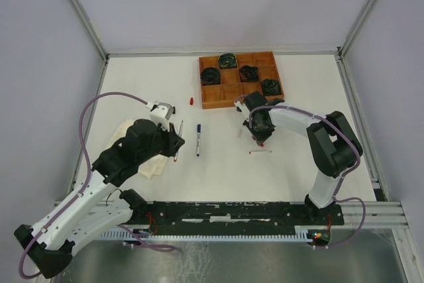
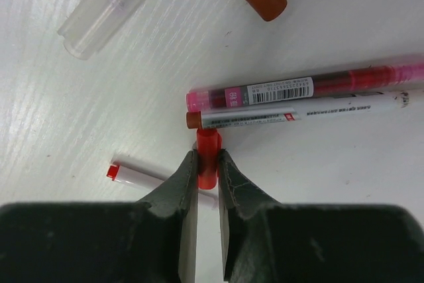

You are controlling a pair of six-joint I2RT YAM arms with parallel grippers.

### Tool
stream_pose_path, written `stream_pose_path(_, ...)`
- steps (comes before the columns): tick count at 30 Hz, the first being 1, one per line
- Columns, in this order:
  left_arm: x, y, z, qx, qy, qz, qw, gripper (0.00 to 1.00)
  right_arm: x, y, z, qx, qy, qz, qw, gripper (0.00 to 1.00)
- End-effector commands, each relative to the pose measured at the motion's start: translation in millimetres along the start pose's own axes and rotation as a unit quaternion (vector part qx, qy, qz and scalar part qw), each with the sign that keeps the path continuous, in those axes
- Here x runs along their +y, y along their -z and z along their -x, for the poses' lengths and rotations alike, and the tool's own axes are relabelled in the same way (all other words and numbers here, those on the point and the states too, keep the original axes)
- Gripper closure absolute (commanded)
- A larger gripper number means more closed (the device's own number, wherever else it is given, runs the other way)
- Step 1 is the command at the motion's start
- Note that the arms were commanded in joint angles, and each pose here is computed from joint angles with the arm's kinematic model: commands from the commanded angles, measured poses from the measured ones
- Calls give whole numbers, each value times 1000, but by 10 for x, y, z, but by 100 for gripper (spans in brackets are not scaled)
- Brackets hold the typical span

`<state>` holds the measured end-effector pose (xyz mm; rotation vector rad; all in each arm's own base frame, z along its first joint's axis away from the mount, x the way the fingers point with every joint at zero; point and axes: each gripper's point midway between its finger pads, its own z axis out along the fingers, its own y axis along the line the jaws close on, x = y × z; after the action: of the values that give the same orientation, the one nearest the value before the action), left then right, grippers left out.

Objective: Insert the pens into the pen caps
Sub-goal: Pick up the pen cap from the center of the board, then place the pen cap at the center of the board.

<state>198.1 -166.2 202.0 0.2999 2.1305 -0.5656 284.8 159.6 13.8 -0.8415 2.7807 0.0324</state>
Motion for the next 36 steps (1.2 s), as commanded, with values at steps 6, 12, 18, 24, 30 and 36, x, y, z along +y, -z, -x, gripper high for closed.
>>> stream_pose_path(6, 38, 91, 211, -49, -23, 8, 999, 97, 306, 514, 365, -91, 68, 8, 994, 82)
stream_pose_path(12, 149, 301, 378, -104, -6, 35, 994, 97, 957, 544, 319, -83, 177, 41, 980, 81)
stream_pose_path(18, 247, 485, 477, -149, 10, 56, 987, 97, 1378, 466, 169, -61, 257, 63, 962, 81)
stream_pose_path(24, 235, 457, 463, -142, 9, 54, 988, 97, 1535, 323, 9, -21, 313, 53, 948, 79)
stream_pose_path(30, 238, 453, 459, -141, 8, 54, 989, 97, 1557, 218, -21, -6, 329, 30, 944, 69)
stream_pose_path(36, 233, 440, 447, -137, 7, 53, 989, 97, 1591, 349, 39, -43, 303, 36, 951, 55)
